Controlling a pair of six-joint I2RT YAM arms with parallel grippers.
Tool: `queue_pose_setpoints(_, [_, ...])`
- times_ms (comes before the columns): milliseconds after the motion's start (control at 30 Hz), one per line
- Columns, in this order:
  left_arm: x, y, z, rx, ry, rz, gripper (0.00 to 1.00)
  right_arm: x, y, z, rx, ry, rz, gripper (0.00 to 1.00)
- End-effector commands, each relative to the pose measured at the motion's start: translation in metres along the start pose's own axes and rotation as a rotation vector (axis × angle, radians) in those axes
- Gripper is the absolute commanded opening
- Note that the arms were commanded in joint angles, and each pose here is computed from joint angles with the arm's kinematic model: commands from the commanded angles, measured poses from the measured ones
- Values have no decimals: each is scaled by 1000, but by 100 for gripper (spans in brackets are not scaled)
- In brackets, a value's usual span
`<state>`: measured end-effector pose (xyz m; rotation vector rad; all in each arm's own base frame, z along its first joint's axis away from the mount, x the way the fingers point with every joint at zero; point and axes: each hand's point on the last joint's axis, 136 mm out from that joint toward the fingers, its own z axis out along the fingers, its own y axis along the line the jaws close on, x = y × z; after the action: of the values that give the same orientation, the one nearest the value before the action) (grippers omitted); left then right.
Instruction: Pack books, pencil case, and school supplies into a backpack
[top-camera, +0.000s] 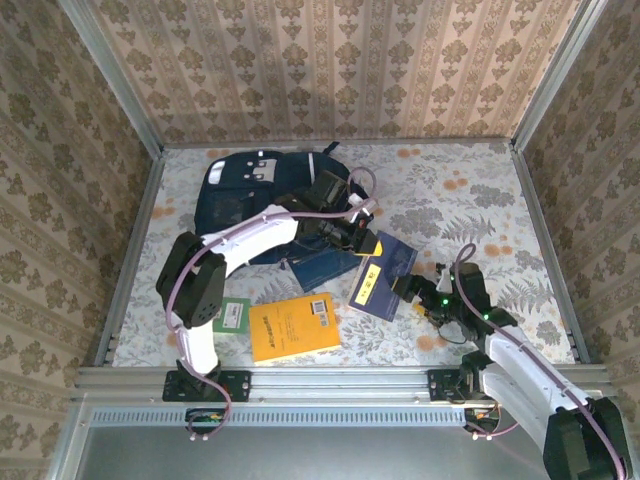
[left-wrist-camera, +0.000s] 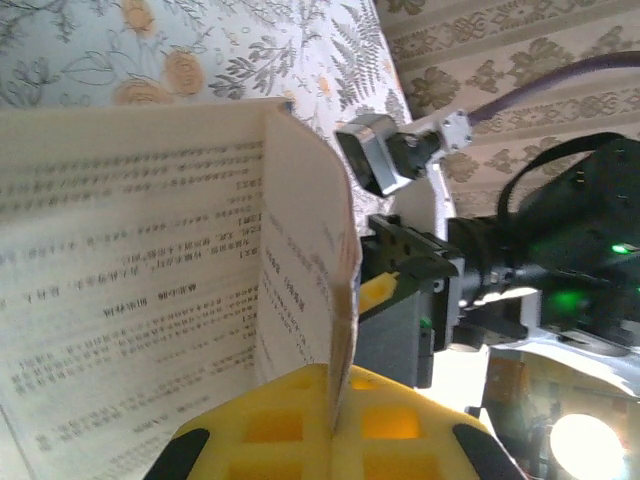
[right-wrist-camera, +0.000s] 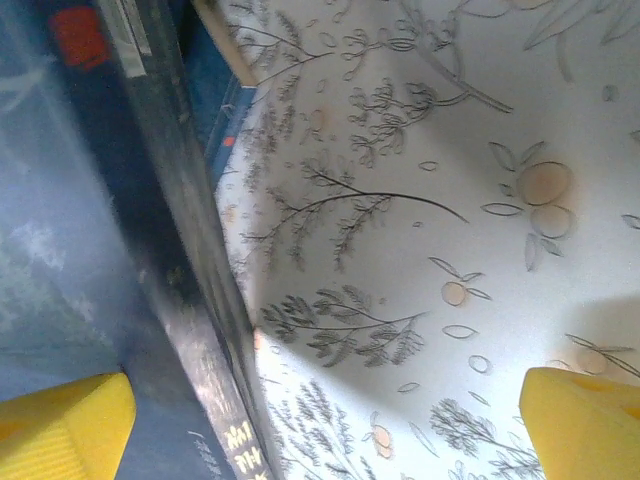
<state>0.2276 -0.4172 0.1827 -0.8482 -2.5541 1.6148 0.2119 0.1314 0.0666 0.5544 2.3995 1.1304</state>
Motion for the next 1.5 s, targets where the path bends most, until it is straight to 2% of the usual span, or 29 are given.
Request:
queue_pose_setpoints(0, [2,-17,-5,86,1,-4,0,-8,48,-5,-253,-19,-53,100])
queue_pose_setpoints(100, [0,-24,-7,123,-12,-7,0,-12,66,-11,-330,-33,-89,99])
queue_pose_setpoints(167, [-1,-27,-8,140,-22,-8,0,-17,77,-16,-371,-58,-107,94])
queue_pose_setpoints(433, [-10,-47,-14,215,-58,-6,0,-30,92,-28,-426,-144,-117,56])
queue_pose_setpoints(600, [-13,-62,-23,241,-74,10,0,-28,77,-22,-376,-148,-104,61])
queue_pose_setpoints(700, [-15,-73,-28,272,-81,17,0,-30,74,-22,-375,-173,-107,60])
queue_pose_setpoints(767, [-16,-78,-31,281,-85,21,0,-32,77,-24,-389,-192,-116,56])
queue_pose_setpoints(800, [-15,-79,-31,281,-84,21,0,-32,81,-27,-406,-197,-126,52])
queue_pose_setpoints(967, [-13,-64,-26,232,-70,-5,0,-33,102,-43,-474,-219,-172,14])
queue_pose_setpoints(1033, [-13,-53,-24,193,-75,-18,18,-34,103,-46,-459,-230,-178,2])
queue_pose_setpoints(1100, [-14,-35,-28,109,-87,-35,43,-35,102,-50,-439,-245,-185,0])
queue_pose_setpoints(1133, [-13,-27,-30,72,-91,-38,50,-36,102,-51,-433,-252,-188,0])
queue_pose_setpoints(1300, [-8,-1,-47,-86,-108,-35,71,-35,113,-61,-460,-259,-210,0])
queue_pose_setpoints(1467, [-5,3,-54,-103,-118,-24,93,-34,136,-75,-517,-255,-263,0])
